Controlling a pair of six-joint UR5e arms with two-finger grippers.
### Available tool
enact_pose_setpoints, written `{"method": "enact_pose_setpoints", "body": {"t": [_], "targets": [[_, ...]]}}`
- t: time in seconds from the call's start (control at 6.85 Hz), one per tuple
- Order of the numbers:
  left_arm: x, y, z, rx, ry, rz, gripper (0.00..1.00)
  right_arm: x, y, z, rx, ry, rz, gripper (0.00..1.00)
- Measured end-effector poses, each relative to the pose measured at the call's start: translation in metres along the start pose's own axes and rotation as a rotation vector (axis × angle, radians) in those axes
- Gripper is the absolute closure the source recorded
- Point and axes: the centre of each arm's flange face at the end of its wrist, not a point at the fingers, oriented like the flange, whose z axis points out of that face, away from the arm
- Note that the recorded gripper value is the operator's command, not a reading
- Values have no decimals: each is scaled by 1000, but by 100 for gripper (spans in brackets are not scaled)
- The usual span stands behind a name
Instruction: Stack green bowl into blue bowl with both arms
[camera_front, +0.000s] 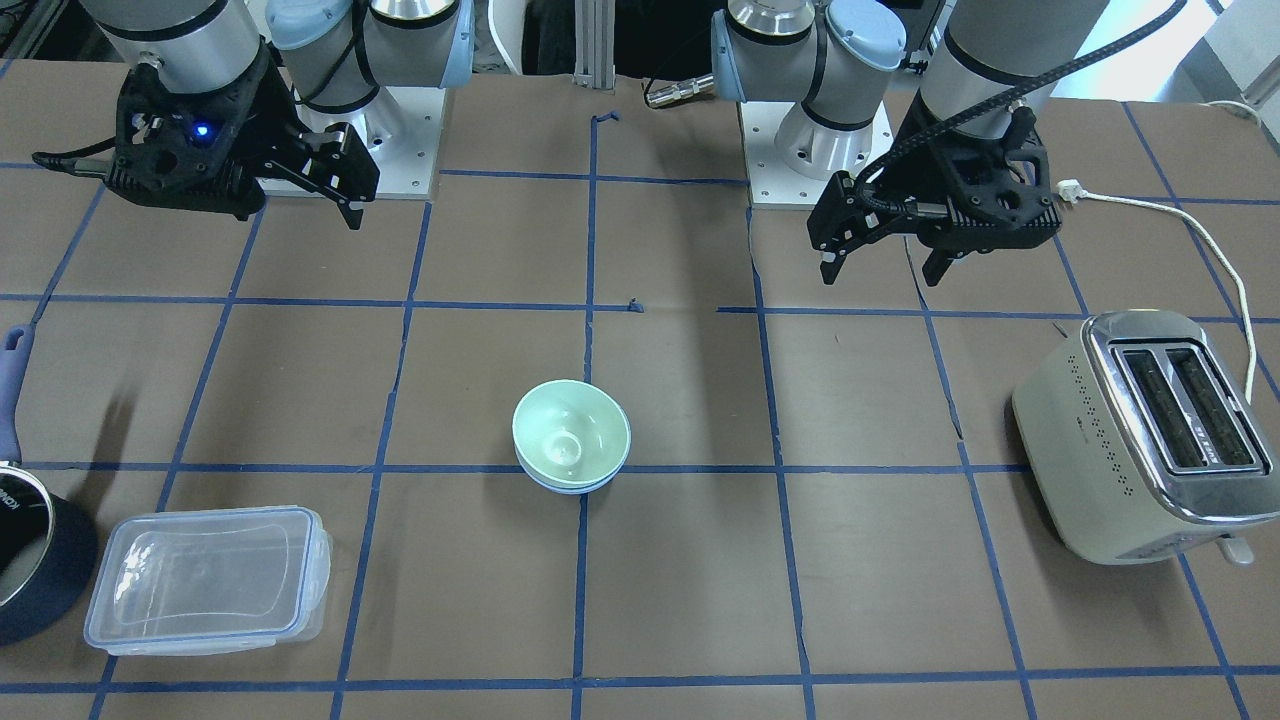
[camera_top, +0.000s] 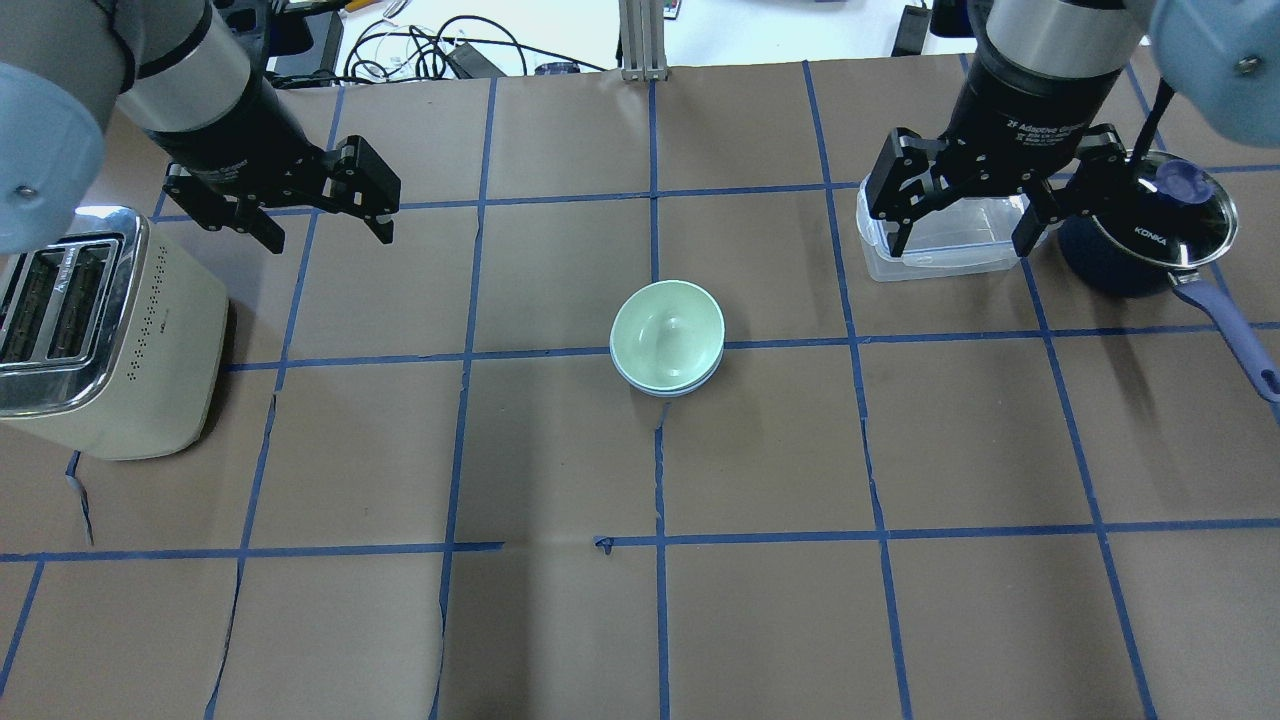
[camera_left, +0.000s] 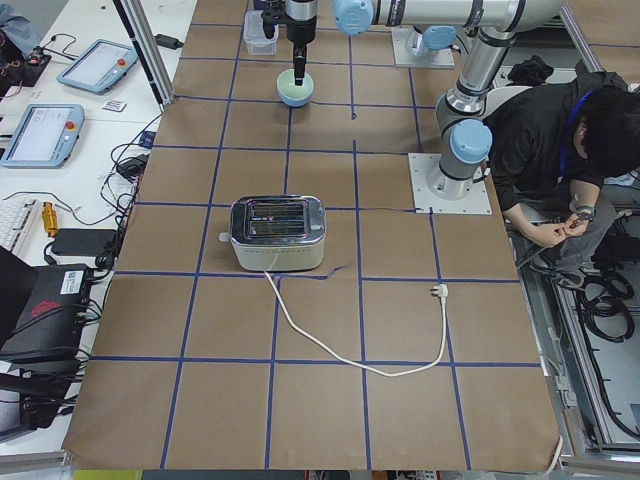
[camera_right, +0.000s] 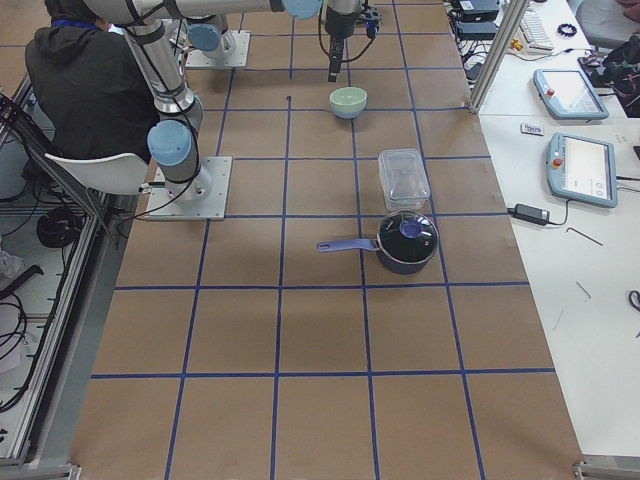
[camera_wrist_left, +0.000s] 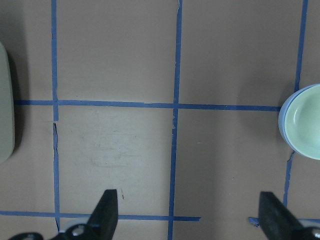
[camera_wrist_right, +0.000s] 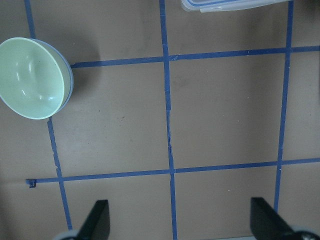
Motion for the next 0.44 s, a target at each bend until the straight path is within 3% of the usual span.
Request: {"method": "enact_pose_setpoints", "body": {"t": [0.44], "targets": [[0,0,1,-2,0,0,0,10,-3,-4,8,0,24,0]]}}
